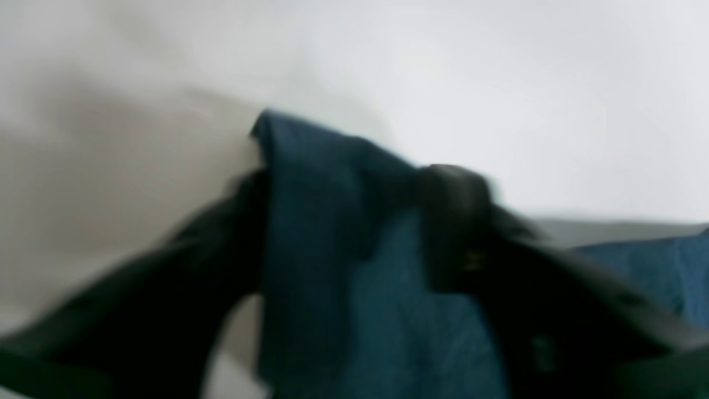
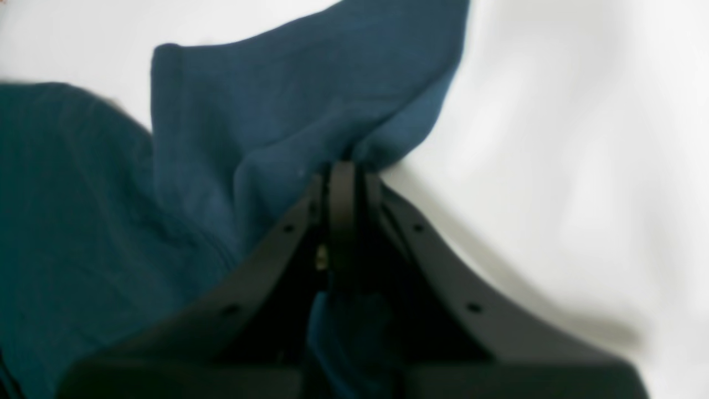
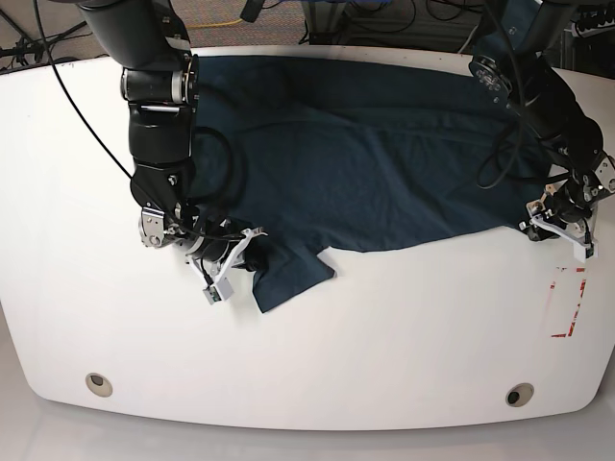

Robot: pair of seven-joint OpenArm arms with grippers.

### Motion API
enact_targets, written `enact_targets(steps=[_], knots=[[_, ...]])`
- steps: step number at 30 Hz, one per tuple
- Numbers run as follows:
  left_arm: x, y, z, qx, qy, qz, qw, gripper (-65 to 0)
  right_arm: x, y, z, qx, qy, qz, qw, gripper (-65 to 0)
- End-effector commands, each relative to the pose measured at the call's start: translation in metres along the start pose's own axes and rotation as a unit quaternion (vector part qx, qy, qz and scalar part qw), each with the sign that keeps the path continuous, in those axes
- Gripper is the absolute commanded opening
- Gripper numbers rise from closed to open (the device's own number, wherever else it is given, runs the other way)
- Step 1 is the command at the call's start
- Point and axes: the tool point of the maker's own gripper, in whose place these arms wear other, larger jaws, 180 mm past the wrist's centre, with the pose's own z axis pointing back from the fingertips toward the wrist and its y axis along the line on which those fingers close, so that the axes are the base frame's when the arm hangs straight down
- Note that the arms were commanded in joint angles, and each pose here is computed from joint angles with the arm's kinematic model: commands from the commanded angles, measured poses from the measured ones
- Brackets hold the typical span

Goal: Fold the T-shirt properly
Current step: 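Lift the side edges with both grippers and fold them toward the shirt's middle, then drag the folded edge with both grippers toward the robot base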

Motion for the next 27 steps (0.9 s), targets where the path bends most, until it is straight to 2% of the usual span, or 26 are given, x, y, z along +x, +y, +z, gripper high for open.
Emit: enact_targets(steps=[1,4,7,11,14,17,27], knots=[[0.025,0.005,0.006,0.004,-0.033,-0.004,0.999,-47.8,0.016,-0.004,0.005,-0.009,0.000,0.022,0.9997,-65.0],[0.029,0.004,0.007,0.004,-0.037,-0.006,0.999,-65.0,0.024,-0.003,0.010,-0.013,0.000,0.038,0.9992,-65.0],[0.030,0.002,0.008,-0.001,-0.038,-0.012,0.999,-65.0,0.028,-0.002,0.015,-0.018,0.003,0.052,0.9985,-65.0],[0.037,-0.007,0.012,-0.023,-0.048,-0.048,0.997,-65.0,0.049,0.003,0.024,-0.026,-0.019,0.081,0.9962,-65.0],[0.045,-0.009,0.020,-0.027,-0.062,-0.075,0.995,-65.0,0.054,-0.007,0.038,-0.045,-0.005,0.101,0.9938,-65.0],[0.049,-0.008,0.024,-0.023,-0.068,-0.079,0.994,-65.0,0.065,-0.008,0.049,-0.057,-0.008,0.119,0.9912,-65.0],[0.050,-0.005,0.025,-0.020,-0.070,-0.076,0.994,-65.0,0.076,-0.001,0.102,-0.116,0.002,0.205,0.9718,-65.0]])
